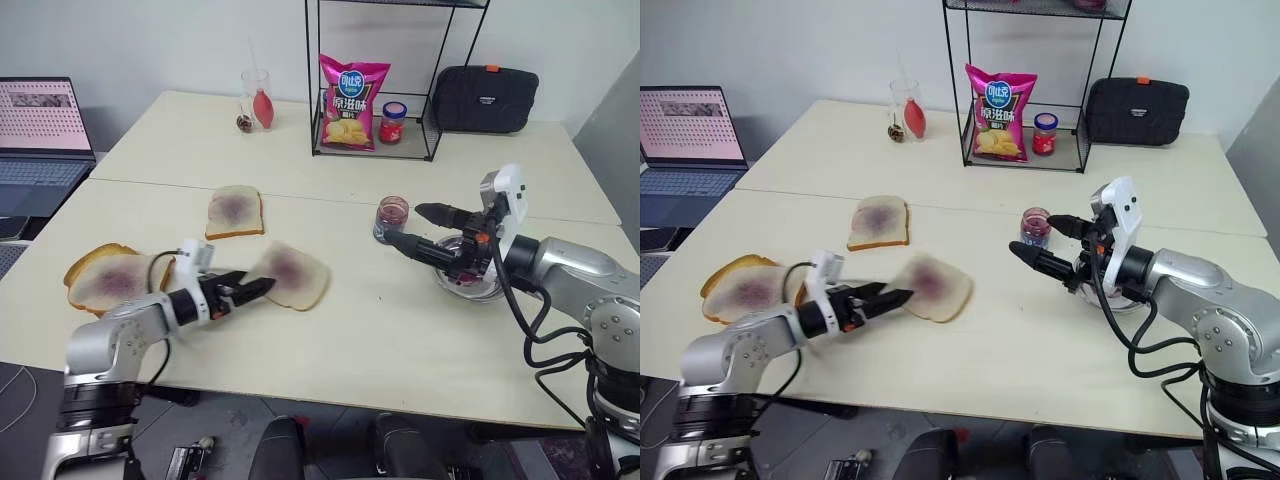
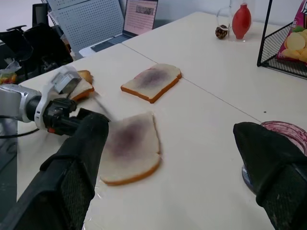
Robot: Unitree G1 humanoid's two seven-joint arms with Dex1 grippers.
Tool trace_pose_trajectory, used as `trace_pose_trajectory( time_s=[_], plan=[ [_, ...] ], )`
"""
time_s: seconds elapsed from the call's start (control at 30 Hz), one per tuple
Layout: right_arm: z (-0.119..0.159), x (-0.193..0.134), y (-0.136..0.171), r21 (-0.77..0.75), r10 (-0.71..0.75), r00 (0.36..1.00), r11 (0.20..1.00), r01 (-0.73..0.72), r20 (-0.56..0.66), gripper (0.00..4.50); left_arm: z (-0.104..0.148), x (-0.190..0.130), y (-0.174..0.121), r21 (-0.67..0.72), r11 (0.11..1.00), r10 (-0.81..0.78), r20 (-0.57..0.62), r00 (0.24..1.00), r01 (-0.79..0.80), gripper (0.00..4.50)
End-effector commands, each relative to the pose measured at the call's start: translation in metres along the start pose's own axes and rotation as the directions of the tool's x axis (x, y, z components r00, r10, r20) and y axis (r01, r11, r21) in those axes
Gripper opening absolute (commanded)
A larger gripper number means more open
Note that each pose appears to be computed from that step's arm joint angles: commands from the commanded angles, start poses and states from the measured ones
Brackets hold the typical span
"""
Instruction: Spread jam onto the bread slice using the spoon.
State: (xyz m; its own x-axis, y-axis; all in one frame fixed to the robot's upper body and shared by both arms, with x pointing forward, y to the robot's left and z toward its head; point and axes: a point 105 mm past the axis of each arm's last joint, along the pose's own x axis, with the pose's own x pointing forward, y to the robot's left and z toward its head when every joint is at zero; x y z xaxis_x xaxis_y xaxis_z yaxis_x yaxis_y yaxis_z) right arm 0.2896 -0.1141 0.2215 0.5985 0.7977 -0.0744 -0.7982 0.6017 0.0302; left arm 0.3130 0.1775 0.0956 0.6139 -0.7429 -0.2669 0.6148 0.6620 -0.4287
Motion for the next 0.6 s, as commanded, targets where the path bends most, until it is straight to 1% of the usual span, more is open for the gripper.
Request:
trace_pose_trajectory(
  time_s=[0.03, 0.1, 0.17, 0.27, 0.33, 0.4, 0.5, 0.6],
  plan=[
    [0.013, -0.009, 0.000, -0.043, -0.023, 0.999, 0.999, 0.024, 0.036, 4.50, 0.001, 0.020, -0.027, 0.029, 0.994, -0.101, -0.022, 0.995, 0.101, 4.36],
    [0.014, -0.011, 0.001, -0.046, -0.034, 0.999, 0.998, 0.035, 0.037, 4.50, 0.002, 0.038, -0.047, 0.051, 0.984, -0.169, -0.031, 0.985, 0.170, 4.36],
    [0.014, -0.013, 0.001, -0.050, -0.044, 0.998, 0.998, 0.046, 0.037, 4.50, 0.003, 0.051, -0.059, 0.078, 0.976, -0.202, -0.045, 0.978, 0.205, 4.36],
    [0.015, -0.016, -0.001, -0.053, -0.057, 0.998, 0.997, 0.059, 0.035, 4.50, 0.004, 0.053, -0.064, 0.122, 0.965, -0.224, -0.076, 0.972, 0.232, 4.36],
    [0.016, -0.017, -0.003, -0.052, -0.065, 0.997, 0.996, 0.067, 0.033, 4.50, 0.006, 0.052, -0.067, 0.114, 0.961, -0.243, -0.074, 0.967, 0.251, 4.36],
    [0.015, -0.019, -0.004, -0.053, -0.072, 0.997, 0.996, 0.074, 0.029, 4.50, 0.004, 0.050, -0.062, 0.128, 0.961, -0.232, -0.100, 0.968, 0.243, 4.36],
    [0.016, -0.021, -0.006, -0.054, -0.079, 0.997, 0.995, 0.080, 0.024, 4.50, 0.000, 0.037, -0.040, 0.203, 0.961, -0.156, -0.171, 0.973, 0.190, 4.36],
    [0.015, -0.026, -0.011, -0.050, -0.095, 0.995, 0.994, 0.096, 0.015, 4.50, 0.011, 0.017, -0.023, 0.302, 0.942, -0.085, -0.207, 0.975, 0.146, 4.36]
  ],
)
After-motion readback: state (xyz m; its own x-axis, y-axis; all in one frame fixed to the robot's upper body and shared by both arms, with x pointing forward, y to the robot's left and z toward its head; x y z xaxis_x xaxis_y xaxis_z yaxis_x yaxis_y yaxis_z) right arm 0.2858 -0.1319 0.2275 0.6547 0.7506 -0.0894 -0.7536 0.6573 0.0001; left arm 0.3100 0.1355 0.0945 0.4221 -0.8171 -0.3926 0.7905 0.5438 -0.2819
